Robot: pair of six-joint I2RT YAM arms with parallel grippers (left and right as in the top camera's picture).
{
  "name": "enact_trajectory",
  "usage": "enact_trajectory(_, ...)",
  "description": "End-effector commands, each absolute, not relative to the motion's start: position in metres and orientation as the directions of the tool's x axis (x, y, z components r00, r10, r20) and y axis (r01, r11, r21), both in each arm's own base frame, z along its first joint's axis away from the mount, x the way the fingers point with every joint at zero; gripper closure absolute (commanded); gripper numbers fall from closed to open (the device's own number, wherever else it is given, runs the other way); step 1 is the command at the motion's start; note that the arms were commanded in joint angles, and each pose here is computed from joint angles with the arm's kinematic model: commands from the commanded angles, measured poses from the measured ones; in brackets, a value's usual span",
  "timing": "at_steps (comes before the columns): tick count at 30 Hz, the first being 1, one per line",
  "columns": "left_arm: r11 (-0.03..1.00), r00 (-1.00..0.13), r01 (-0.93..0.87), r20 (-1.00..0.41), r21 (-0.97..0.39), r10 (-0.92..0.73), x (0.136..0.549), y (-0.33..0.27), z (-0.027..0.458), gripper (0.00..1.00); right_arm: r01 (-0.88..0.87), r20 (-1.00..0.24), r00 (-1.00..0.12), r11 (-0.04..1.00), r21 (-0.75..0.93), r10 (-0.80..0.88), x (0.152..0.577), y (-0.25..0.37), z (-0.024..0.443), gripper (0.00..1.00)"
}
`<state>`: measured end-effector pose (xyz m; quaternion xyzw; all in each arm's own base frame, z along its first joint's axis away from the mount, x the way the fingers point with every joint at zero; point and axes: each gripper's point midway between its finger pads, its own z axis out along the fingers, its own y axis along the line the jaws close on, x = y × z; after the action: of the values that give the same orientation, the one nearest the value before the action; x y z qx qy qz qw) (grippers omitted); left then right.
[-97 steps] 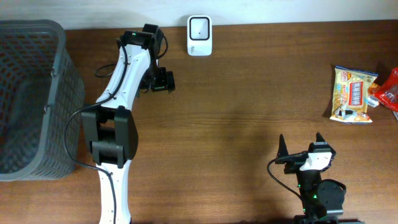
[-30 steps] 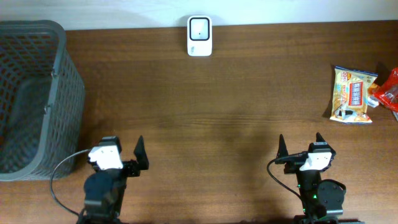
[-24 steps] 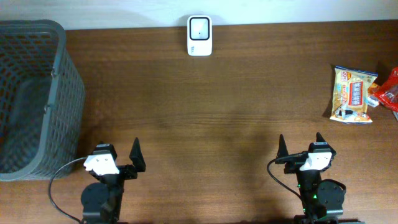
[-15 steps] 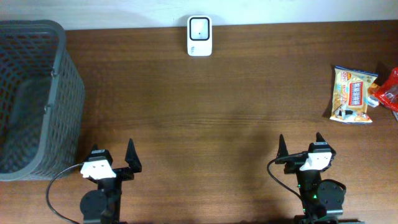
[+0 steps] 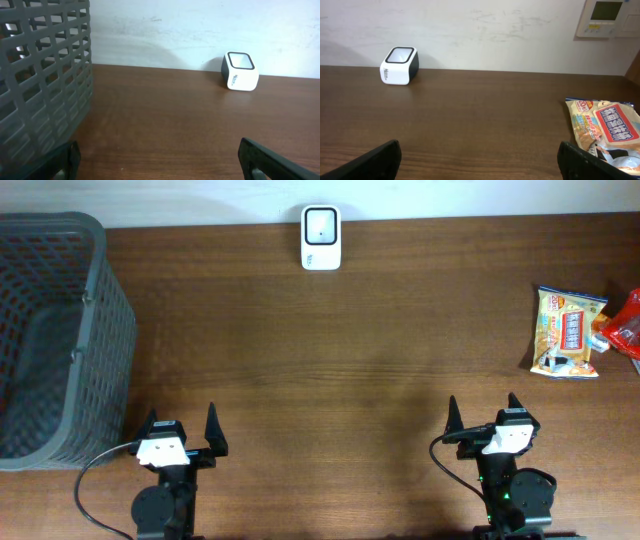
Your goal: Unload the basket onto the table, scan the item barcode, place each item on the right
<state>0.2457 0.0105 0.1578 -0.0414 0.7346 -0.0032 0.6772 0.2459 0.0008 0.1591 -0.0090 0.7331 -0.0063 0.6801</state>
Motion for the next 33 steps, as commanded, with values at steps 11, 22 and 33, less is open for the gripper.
enact_trajectory(11, 0.999, -0.081, -0.031, -0.996, -0.024, -0.026, 0.2458, 0.0067, 0.1554, 0.01, 0.004, -0.997, -0.078, 1.000, -0.011, -0.011, 0.2460, -0.0009, 0.1557, 0.01)
enact_trajectory(22, 1.000, -0.083, -0.025, -0.996, 0.016, 0.014, 0.2458, 0.0061, 0.1555, 0.01, 0.004, -0.997, -0.078, 1.000, -0.011, -0.011, 0.2460, -0.0009, 0.1557, 0.01)
enact_trajectory(33, 1.000, -0.079, -0.026, -0.997, 0.017, 0.014, 0.2458, 0.0063, 0.1563, 0.01, 0.004, -0.997, -0.078, 1.000, -0.011, -0.011, 0.2460, -0.0009, 0.1557, 0.01)
